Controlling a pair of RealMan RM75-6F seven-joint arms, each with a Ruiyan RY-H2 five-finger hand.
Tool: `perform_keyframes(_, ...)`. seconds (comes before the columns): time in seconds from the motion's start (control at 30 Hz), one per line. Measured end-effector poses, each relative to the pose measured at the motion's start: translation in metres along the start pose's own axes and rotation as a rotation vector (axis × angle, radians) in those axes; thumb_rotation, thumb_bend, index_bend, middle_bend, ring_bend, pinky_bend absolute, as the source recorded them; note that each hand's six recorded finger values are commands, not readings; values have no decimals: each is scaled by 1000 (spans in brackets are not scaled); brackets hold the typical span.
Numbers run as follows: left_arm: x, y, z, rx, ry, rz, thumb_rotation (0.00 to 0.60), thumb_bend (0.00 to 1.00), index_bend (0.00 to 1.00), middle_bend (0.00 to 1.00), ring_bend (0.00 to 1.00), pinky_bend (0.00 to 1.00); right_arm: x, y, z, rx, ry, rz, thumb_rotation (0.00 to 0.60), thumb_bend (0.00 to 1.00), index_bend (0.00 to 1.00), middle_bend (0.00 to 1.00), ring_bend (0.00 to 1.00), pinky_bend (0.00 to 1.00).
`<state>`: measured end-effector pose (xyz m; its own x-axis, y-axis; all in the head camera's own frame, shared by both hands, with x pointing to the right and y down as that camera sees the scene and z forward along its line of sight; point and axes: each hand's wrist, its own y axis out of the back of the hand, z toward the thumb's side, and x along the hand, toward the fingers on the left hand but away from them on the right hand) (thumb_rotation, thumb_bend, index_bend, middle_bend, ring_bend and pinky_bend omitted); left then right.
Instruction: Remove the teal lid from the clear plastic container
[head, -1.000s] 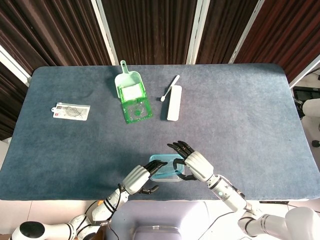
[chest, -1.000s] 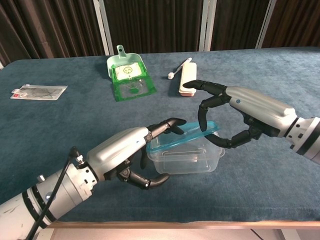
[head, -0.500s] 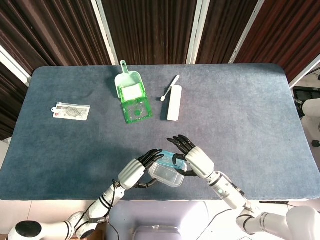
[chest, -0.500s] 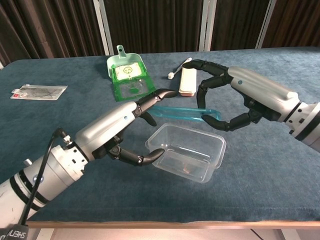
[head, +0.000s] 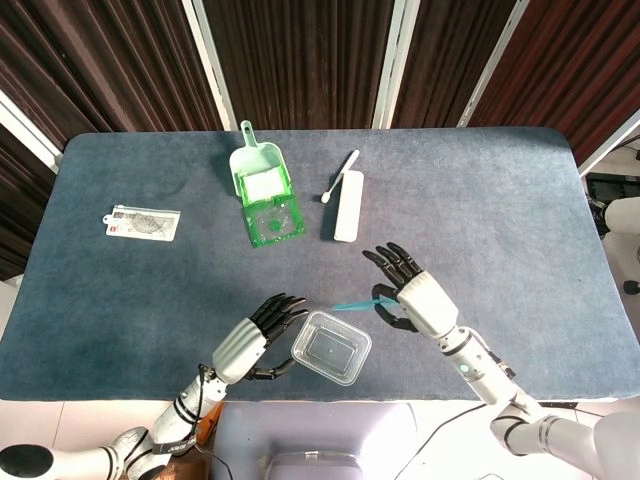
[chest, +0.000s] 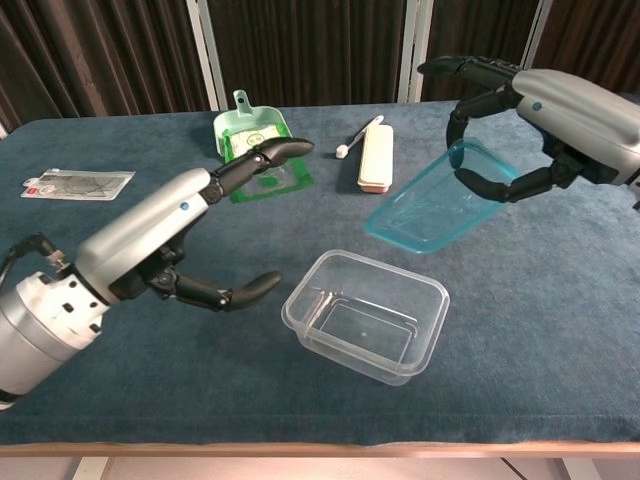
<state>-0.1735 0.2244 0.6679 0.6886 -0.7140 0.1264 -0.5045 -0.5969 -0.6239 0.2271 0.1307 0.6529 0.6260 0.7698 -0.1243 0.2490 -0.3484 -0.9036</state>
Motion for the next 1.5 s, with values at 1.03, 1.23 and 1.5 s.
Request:
perform_keyframes(1.03, -59, 56, -52, 77, 167, 96, 600, 342, 0, 0, 0, 0, 51, -27, -37, 279, 56, 176, 600, 586, 519, 181, 0, 0)
perform_keyframes(1.23, -64, 60, -55, 75, 181, 104, 600, 341, 0, 0, 0, 0, 70, -26, -31, 272, 81, 219, 600, 585, 342, 167, 0, 0)
perform_keyframes(1.5, -80, 67, -58, 83, 205, 97, 600, 340, 0, 0, 0, 0, 109, -29, -38, 324, 67, 365, 600, 417, 176, 91, 0, 0)
